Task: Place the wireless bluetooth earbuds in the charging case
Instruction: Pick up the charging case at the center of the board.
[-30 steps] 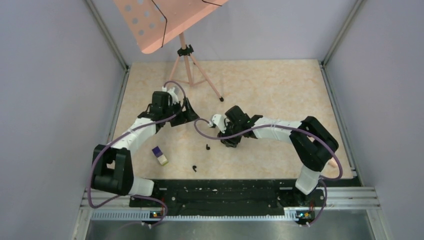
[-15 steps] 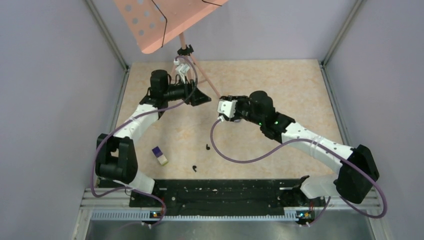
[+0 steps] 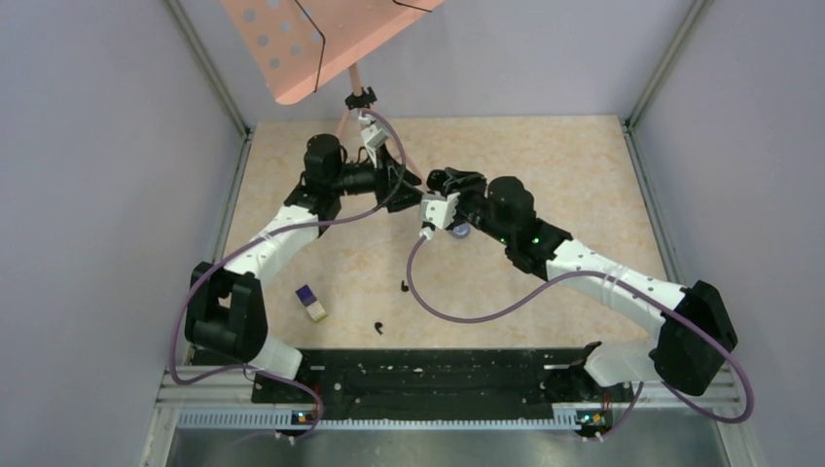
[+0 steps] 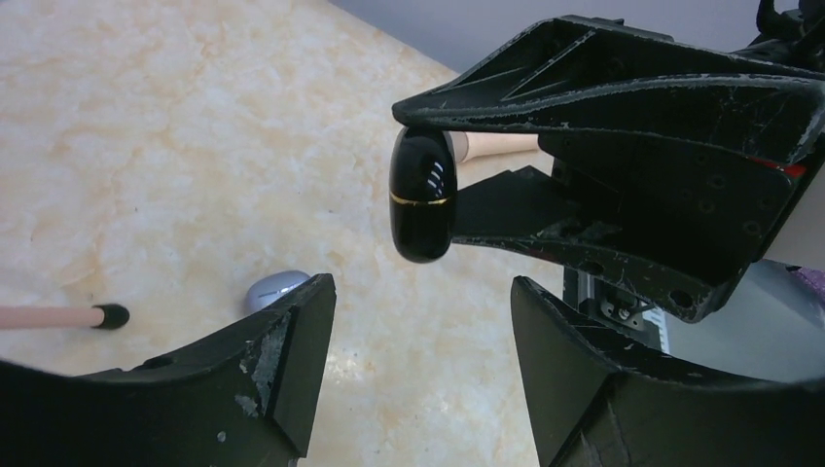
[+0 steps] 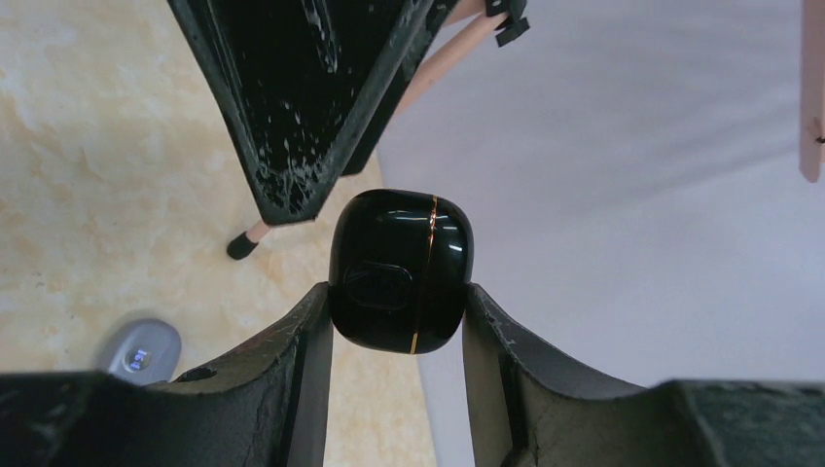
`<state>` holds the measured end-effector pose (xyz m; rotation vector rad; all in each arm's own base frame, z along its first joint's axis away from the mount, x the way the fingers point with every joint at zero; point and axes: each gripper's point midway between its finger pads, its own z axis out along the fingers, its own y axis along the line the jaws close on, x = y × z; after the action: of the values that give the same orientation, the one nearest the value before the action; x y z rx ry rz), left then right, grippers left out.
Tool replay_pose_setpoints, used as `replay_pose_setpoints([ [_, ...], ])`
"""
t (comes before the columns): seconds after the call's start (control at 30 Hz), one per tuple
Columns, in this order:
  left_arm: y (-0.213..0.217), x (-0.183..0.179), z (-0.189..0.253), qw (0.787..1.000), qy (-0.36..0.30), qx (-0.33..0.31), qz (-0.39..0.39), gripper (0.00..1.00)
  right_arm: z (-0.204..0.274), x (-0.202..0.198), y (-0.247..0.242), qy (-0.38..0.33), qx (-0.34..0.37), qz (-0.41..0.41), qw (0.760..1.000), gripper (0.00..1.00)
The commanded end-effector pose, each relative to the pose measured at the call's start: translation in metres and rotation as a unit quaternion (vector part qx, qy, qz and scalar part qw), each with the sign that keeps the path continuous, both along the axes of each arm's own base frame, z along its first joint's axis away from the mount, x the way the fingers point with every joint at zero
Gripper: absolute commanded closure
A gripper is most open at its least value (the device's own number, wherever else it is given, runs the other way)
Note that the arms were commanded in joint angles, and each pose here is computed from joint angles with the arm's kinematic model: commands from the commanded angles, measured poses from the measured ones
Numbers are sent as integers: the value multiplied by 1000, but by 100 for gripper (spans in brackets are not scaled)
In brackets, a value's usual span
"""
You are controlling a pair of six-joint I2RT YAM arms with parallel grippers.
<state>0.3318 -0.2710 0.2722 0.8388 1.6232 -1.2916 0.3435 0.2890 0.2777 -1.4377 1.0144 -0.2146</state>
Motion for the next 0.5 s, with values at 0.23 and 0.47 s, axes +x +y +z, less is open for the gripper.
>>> replay_pose_setpoints([
  [0.23, -28, -5, 45, 994, -101, -43, -6, 39, 53, -13, 4, -81, 66, 9, 994, 81],
  [0.47, -35, -3, 45, 994, -98, -51, -17, 56, 54, -17, 7, -84, 72, 16, 994, 82],
])
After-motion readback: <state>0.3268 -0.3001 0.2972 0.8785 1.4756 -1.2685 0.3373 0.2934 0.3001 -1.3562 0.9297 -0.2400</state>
